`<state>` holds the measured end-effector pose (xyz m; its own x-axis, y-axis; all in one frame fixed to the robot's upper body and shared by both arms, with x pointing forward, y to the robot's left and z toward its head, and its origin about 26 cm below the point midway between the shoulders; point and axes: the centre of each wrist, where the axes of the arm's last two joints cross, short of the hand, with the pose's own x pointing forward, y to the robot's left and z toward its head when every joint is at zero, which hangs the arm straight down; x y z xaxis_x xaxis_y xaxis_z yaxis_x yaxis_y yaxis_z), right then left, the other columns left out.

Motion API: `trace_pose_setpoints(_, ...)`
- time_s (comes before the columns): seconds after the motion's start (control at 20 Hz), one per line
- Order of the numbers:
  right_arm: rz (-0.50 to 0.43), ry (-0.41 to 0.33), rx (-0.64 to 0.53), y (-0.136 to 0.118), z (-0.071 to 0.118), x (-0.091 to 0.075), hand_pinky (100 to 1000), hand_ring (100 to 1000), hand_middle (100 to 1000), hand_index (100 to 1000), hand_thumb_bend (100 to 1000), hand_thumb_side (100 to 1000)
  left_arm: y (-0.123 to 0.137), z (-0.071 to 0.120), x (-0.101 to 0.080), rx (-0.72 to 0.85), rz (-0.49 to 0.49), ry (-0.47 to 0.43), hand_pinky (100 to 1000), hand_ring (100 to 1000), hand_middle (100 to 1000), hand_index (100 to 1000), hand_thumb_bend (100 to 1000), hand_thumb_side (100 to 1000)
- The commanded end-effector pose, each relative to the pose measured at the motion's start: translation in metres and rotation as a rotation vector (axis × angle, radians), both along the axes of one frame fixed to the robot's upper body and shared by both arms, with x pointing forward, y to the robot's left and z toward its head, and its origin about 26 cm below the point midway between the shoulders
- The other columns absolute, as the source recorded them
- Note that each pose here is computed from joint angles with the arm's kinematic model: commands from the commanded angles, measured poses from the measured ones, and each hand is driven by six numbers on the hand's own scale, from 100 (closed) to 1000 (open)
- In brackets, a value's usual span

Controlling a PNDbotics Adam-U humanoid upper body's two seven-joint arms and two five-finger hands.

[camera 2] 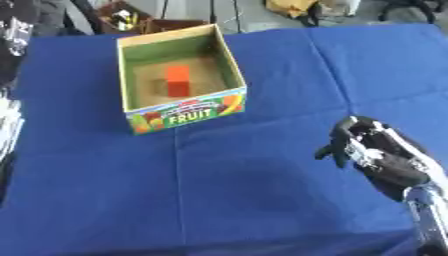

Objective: Pick up objects on the table and place them in the box.

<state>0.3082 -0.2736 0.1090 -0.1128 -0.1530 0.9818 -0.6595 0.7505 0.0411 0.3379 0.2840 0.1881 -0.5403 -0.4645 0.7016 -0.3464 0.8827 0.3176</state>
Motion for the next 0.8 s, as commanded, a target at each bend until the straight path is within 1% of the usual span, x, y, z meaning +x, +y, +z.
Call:
trace_pose_setpoints(0.05,-0.011,-0.026,-0.018,-0.004,0.008,0.001,585,314,340,379,100,175,0.01,0.01,-0.007,-0.016,0.033,-0.038,660,615,614,749,709,827)
trace_pose_setpoints(0.2,-0.013,-0.027,-0.017,-0.004,0.008,0.001,585,314,340,379,100,191,0.012,0.005,-0.01,-0.046,0.054,-0.033,658,613,613,748,704,822)
trace_pose_setpoints(0.35,-0.014,-0.028,-0.015,-0.004,0.008,0.001,585,314,340,379,100,179,0.012,0.001,-0.012,-0.067,0.069,-0.028,657,612,611,747,684,818)
trace_pose_setpoints(0.4,-0.015,-0.027,-0.014,-0.004,0.008,0.001,584,314,340,379,100,179,0.012,-0.001,-0.012,-0.071,0.07,-0.023,656,612,610,746,674,808)
trace_pose_setpoints(0.5,-0.013,-0.027,-0.016,-0.004,0.008,0.001,585,314,340,379,100,180,0.012,-0.004,-0.013,-0.077,0.072,-0.014,656,611,610,746,672,816)
trace_pose_setpoints(0.8,-0.012,-0.03,-0.013,-0.004,0.009,0.001,585,314,340,379,100,180,0.011,-0.006,-0.014,-0.087,0.07,-0.012,655,611,609,744,664,812)
